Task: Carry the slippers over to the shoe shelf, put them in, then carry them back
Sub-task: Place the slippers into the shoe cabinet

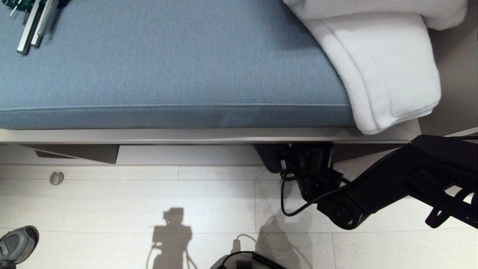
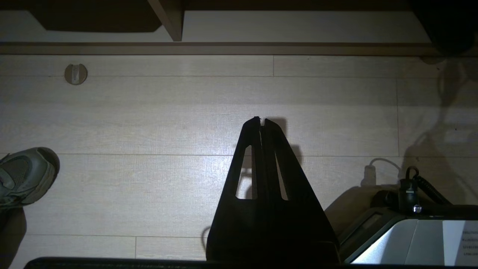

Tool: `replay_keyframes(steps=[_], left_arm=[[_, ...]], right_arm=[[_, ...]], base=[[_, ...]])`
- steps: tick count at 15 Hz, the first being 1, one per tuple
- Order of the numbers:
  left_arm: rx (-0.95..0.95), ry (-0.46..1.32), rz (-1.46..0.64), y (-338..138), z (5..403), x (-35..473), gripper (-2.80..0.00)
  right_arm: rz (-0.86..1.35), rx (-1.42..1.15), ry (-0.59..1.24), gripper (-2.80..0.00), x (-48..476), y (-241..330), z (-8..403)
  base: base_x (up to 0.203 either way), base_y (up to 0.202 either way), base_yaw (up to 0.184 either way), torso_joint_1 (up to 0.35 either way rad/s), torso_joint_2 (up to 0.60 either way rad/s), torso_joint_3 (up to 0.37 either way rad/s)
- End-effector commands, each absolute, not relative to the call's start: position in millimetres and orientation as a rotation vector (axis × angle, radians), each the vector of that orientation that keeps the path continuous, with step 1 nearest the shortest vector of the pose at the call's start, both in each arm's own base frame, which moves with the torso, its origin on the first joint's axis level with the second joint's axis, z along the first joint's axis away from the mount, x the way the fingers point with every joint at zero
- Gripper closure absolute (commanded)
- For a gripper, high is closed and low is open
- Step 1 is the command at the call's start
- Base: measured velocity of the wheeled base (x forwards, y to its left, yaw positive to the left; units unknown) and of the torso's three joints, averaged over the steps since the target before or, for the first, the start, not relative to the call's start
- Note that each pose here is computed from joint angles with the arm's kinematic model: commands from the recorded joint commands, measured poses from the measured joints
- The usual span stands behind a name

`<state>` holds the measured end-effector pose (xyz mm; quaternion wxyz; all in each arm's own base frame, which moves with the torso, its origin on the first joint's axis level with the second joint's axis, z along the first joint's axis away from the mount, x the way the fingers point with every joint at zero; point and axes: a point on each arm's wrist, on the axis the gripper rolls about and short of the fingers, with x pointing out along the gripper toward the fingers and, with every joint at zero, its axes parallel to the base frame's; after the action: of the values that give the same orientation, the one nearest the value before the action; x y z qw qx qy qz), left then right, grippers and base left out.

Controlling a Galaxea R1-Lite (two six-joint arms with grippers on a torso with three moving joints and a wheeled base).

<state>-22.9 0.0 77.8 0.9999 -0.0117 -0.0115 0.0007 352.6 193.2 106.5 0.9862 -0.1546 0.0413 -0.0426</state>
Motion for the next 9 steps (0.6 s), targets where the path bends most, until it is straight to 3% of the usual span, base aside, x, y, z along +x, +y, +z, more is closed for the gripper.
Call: replay_keyframes(steps=[1, 9], left_arm=[[-0.023, -0.014, 0.001, 0.0, 75.3, -22.1, 0.0], [-0.025, -0.014, 0.003, 0.1, 75.3, -22.1, 0.0]], right_arm=[[-0.078, -0.311, 0.085, -2.8, 340.1, 188.1, 106.5], [0.032, -0.367, 0.159, -2.8, 318.8, 191.1, 80.3]], base=[[0.0, 0.0, 0.0, 0.0, 0.0, 0.0], [0.0, 0.0, 0.0, 0.0, 0.0, 0.0]])
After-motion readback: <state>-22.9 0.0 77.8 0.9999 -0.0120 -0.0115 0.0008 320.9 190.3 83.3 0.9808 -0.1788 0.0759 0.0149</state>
